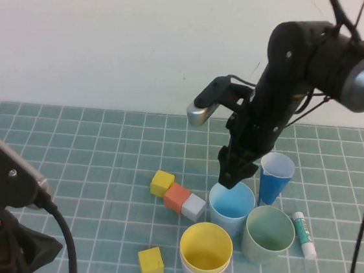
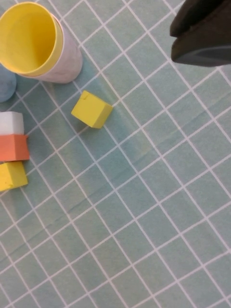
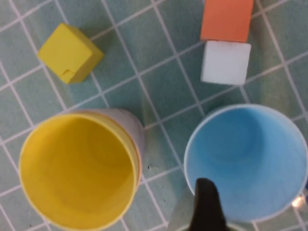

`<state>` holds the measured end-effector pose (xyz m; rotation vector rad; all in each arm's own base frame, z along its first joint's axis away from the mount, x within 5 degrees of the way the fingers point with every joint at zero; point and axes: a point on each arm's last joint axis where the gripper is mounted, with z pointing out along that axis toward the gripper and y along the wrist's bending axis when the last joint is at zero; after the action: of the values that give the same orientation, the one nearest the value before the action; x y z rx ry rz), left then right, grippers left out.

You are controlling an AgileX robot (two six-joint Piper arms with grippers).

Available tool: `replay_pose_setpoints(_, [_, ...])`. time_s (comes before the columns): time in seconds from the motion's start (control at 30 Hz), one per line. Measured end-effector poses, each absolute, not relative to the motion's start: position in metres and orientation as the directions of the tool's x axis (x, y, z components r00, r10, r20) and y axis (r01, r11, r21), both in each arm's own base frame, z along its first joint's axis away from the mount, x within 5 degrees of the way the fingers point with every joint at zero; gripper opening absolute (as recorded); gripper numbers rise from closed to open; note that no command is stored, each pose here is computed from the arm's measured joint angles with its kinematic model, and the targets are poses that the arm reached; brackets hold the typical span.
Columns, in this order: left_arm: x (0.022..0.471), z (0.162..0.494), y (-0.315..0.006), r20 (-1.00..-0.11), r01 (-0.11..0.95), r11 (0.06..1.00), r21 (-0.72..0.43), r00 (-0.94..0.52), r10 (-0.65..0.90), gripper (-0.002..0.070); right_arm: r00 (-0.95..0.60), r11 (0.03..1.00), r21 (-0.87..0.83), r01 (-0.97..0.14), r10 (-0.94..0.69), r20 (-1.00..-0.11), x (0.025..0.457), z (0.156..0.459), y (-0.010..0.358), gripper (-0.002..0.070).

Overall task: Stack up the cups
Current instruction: Pick up the blue cup, then place the blue cup on the green cup

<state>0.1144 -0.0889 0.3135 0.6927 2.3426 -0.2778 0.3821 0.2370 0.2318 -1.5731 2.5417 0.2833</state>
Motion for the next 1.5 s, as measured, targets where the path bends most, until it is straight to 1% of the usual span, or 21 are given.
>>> replay_pose_setpoints(0.17, [0.115,0.314,-0.088,-0.66,0.547,0.837,0.006,-0.627,0.414,-0.0001,-0.428,0.415,0.105,-0.904,-0.883,-0.192,0.381,0.215,0.253,0.0451])
replay_pose_setpoints(0.3, [0.116,0.314,-0.087,-0.661,0.547,0.837,0.015,-0.623,0.419,-0.0002,-0.421,0.409,0.107,-0.906,-0.895,-0.148,0.377,0.197,0.265,0.0452])
replay_pose_setpoints(0.63, [0.117,0.314,-0.086,-0.663,0.544,0.838,0.038,-0.614,0.429,-0.0001,-0.472,0.46,0.137,-0.877,-0.878,-0.079,0.38,0.164,0.268,0.0452])
replay_pose_setpoints(0.77, [0.117,0.314,-0.086,-0.664,0.533,0.846,0.033,-0.621,0.417,-0.0002,-0.494,0.482,0.126,-0.867,-0.865,-0.091,0.384,0.154,0.27,0.0449])
replay_pose_setpoints(0.8, [0.117,0.314,-0.086,-0.664,0.53,0.847,0.03,-0.623,0.413,-0.0001,-0.499,0.487,0.126,-0.864,-0.862,-0.091,0.385,0.15,0.271,0.044])
replay_pose_setpoints(0.87, [0.117,0.314,-0.086,-0.664,0.528,0.848,0.03,-0.624,0.412,-0.0002,-0.502,0.49,0.128,-0.862,-0.861,-0.086,0.386,0.144,0.271,0.0384])
replay_pose_setpoints(0.9, [0.117,0.314,-0.086,-0.664,0.528,0.849,0.029,-0.625,0.411,-0.0002,-0.502,0.491,0.128,-0.862,-0.86,-0.085,0.387,0.141,0.272,0.033])
replay_pose_setpoints(1.0, [0.117,0.314,-0.085,-0.665,0.521,0.853,0.024,-0.629,0.403,-0.0002,-0.506,0.494,0.132,-0.859,-0.859,-0.076,0.387,0.135,0.272,0.0126])
replay_pose_setpoints(1.03, [0.117,0.314,-0.085,-0.665,0.518,0.855,0.021,-0.631,0.399,-0.0002,-0.505,0.494,0.12,-0.861,-0.859,-0.083,0.389,0.136,0.272,0.0089])
replay_pose_setpoints(1.1, [0.117,0.314,-0.085,-0.665,0.514,0.858,0.02,-0.633,0.395,-0.0002,-0.504,0.495,0.103,-0.863,-0.858,-0.097,0.392,0.14,0.273,0.0045])
replay_pose_setpoints(1.2, [0.118,0.314,-0.085,-0.665,0.508,0.861,0.018,-0.637,0.39,-0.0002,-0.494,0.488,0.08,-0.869,-0.863,-0.104,0.397,0.152,0.274,0.0029])
replay_pose_setpoints(1.27, [0.117,0.314,-0.085,-0.663,0.508,0.861,0.019,-0.638,0.391,-0.0002,-0.489,0.484,0.067,-0.873,-0.863,-0.13,0.402,0.165,0.277,0.0029])
replay_pose_setpoints(1.37, [0.118,0.314,-0.085,-0.662,0.508,0.861,0.023,-0.638,0.394,-0.0002,-0.474,0.482,0.021,-0.876,-0.853,-0.217,0.407,0.2,0.281,0.0028])
replay_pose_setpoints(1.5, [0.117,0.313,-0.084,-0.656,0.507,0.862,0.029,-0.641,0.399,-0.0001,-0.443,0.48,-0.039,-0.877,-0.836,-0.325,0.399,0.259,0.276,0.0028])
